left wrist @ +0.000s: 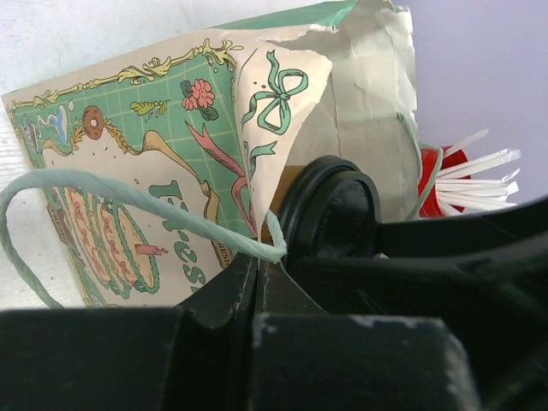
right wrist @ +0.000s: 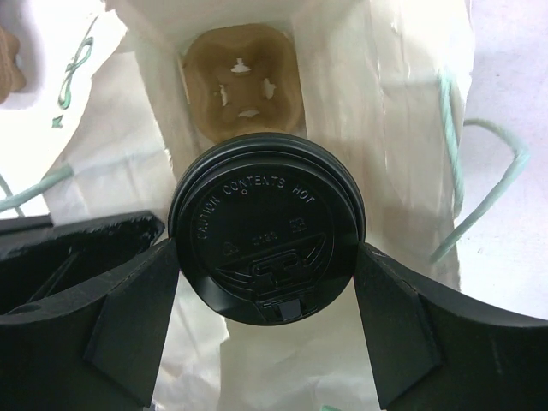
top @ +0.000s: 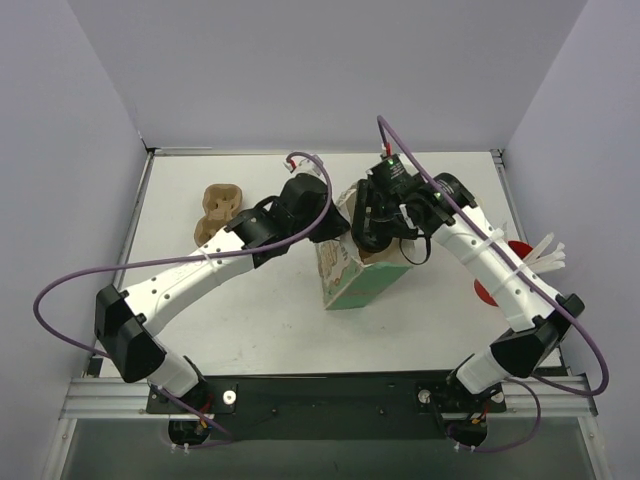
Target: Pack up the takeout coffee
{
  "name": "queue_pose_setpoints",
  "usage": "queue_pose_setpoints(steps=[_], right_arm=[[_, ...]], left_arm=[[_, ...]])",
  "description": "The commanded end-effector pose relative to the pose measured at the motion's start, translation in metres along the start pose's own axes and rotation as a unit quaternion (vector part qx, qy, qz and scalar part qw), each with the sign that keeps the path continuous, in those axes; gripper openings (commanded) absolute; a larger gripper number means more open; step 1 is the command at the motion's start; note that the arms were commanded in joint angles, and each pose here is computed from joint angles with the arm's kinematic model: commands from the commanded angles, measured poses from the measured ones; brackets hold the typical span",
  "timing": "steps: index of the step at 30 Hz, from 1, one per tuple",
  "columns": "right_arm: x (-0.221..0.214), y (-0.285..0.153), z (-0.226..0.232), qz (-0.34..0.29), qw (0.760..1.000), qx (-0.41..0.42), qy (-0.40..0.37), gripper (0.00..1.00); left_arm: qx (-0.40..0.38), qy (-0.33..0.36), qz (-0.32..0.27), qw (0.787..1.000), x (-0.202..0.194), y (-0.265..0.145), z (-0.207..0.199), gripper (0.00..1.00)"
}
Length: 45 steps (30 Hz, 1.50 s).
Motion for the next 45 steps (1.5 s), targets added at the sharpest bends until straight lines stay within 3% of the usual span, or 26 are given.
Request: queue_pose_setpoints(steps=[1, 25, 40, 45], right_arm=[[-0.008, 0.004, 0.009, 0.029, 0.999, -0.002, -0.017, 0.24], [-0.038, 0.041, 0.014, 0.072, 0.993, -0.07, -0.062, 0.23], [-0.055, 0.069, 0.014, 0.111, 0.986, -0.1, -0.077, 0.22], [-0.059, 0.075, 0.017, 0.124, 0.985, -0.097, -0.077, 0.22]], left_arm=[[-0.03, -0.022, -0.041, 0.998, 0.017, -0.017, -0.007, 0.0], [-0.034, -0.026, -0.02, 0.999, 0.026, -0.032, 0.019, 0.0], [-0.042, -0.015, -0.029, 0.999, 0.031, -0.035, 0.037, 0.21], [-0.058, -0.013, -0.016, 0.998, 0.03, -0.033, 0.04, 0.22]])
Point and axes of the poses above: each gripper's point midway between its finger pads, its own y axis out along the fingers, its own z axis along the line the jaws close on, x = y × z, the point moved 9 cm from there along -y, back along the fingers, and after that the axes turned 10 degrees about y, right-handed, at the moved point
